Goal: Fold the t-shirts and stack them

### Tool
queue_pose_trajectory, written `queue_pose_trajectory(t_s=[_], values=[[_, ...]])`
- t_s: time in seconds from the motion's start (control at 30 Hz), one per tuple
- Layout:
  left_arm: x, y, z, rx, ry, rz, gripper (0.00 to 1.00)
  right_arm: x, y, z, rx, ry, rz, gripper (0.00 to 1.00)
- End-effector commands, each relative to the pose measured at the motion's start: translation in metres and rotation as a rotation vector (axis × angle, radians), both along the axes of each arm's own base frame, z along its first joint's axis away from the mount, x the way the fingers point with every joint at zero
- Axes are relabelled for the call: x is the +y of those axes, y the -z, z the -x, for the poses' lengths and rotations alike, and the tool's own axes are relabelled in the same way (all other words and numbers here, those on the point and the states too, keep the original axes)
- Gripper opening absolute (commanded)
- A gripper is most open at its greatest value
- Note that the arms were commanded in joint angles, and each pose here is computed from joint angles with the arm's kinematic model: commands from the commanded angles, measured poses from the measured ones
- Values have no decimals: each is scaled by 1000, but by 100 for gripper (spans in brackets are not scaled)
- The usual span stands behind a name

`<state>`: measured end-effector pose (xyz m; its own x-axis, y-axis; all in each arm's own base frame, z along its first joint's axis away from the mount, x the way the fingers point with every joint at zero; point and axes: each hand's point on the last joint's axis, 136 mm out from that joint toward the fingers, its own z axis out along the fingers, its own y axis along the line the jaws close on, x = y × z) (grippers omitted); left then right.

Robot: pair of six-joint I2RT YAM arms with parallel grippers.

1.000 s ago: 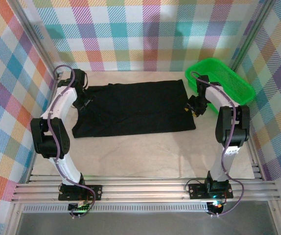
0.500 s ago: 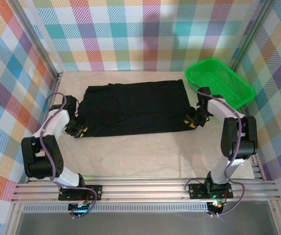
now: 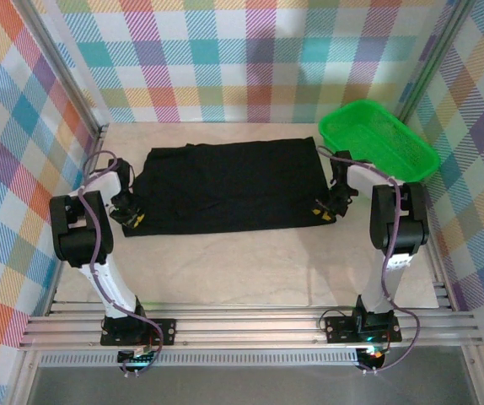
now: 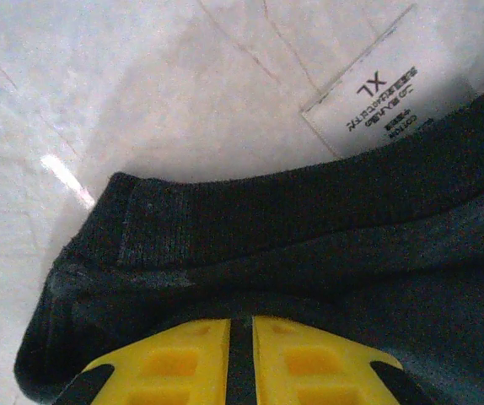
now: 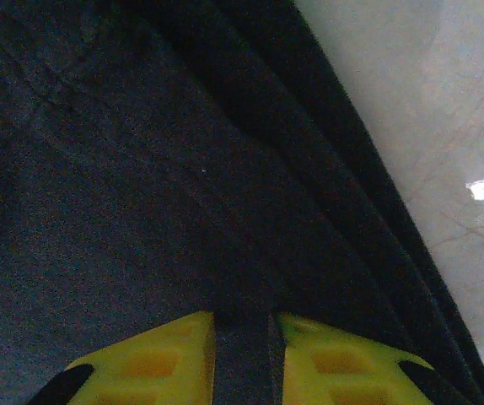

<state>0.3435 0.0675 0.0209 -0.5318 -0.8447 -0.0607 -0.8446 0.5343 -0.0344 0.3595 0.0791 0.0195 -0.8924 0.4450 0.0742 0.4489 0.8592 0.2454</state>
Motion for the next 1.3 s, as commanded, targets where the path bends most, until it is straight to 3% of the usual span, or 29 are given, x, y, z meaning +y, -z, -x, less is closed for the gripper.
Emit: queue_pose_trajectory(t_s=[0.0, 0.23, 0.57, 0.77, 0.9, 1.0, 1.1, 1.27], values=[[15, 12, 12, 65, 20, -44, 16, -8, 15, 18, 92, -38, 52, 26], [2, 7, 45, 81, -11, -3, 16, -16, 13, 49, 145, -36, 83, 26], [-18, -2, 137, 136, -102, 8, 21, -19, -1, 132, 214, 34, 76, 27], [-17, -9, 154, 133, -116, -19, 26, -14, -10, 171, 196, 70, 65, 29], [-8, -51, 132, 9, -118, -100, 43, -12, -33, 153, 67, 68, 54, 33], [-22, -73, 107, -58, -86, -98, 49, 2, -67, 123, -124, 18, -16, 41], [-63, -76, 89, -129, -109, 5, 51, 37, -99, 94, -306, -54, -214, 48], [-136, -55, 88, -115, -163, 175, 58, 83, -125, 71, -385, -166, -413, 48]])
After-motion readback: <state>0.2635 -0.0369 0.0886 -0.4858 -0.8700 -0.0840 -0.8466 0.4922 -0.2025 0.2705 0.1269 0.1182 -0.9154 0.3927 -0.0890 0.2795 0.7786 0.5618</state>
